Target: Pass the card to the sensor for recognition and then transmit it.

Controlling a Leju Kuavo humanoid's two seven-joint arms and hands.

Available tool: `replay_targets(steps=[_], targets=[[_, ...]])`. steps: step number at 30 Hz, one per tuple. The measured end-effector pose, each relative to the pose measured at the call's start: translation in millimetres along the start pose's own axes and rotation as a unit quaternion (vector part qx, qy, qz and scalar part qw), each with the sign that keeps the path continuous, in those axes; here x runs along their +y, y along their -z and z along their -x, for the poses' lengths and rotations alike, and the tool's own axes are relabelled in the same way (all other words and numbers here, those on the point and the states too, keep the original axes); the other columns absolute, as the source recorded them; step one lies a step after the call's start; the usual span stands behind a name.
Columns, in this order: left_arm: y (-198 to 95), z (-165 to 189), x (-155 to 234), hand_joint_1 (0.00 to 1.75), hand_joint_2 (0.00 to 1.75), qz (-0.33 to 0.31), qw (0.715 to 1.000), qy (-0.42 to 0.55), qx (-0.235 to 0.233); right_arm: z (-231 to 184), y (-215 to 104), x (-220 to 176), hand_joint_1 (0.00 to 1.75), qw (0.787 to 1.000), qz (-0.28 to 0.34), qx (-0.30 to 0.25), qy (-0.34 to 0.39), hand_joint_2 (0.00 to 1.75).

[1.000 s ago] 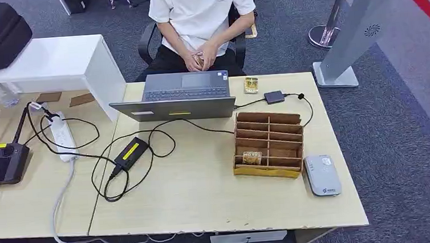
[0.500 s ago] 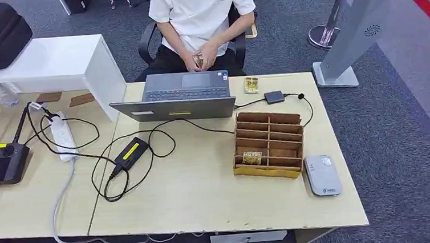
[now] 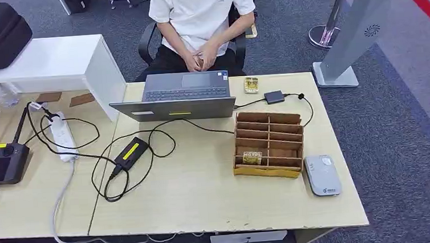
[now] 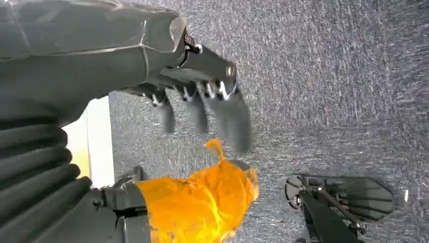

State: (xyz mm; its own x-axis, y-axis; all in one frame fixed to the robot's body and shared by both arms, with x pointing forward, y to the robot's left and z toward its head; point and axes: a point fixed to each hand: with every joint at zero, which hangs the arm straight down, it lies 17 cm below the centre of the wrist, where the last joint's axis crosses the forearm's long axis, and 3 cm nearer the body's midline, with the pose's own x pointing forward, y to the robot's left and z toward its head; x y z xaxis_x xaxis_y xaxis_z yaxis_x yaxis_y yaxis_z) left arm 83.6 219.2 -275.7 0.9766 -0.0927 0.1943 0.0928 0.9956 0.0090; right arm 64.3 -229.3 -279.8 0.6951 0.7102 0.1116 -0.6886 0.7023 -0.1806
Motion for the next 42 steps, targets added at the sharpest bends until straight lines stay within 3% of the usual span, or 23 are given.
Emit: replay_targets(steps=[10, 11, 12, 42], targets=[[0, 0, 1, 1.75, 0.00, -0.003, 1.000, 0.000, -0.001, -1, 0, 0, 1.75, 1.000, 0.001, -0.003, -0.002, 0.00], [0, 0, 2, 0.86, 0.00, -0.003, 1.000, 0.000, -0.001, -1, 0, 0, 0.02, 1.000, 0.001, -0.003, -0.003, 0.00], [0, 0, 1, 0.00, 0.00, -0.003, 1.000, 0.000, -0.001, -1, 0, 0, 0.00, 1.000, 0.001, -0.003, -0.003, 0.00], [0, 10, 4, 0.00, 0.00, -0.009, 0.999, -0.009, 0.029, 7, 0, -4, 0.00, 1.000, 0.009, 0.019, -0.012, 0.00]])
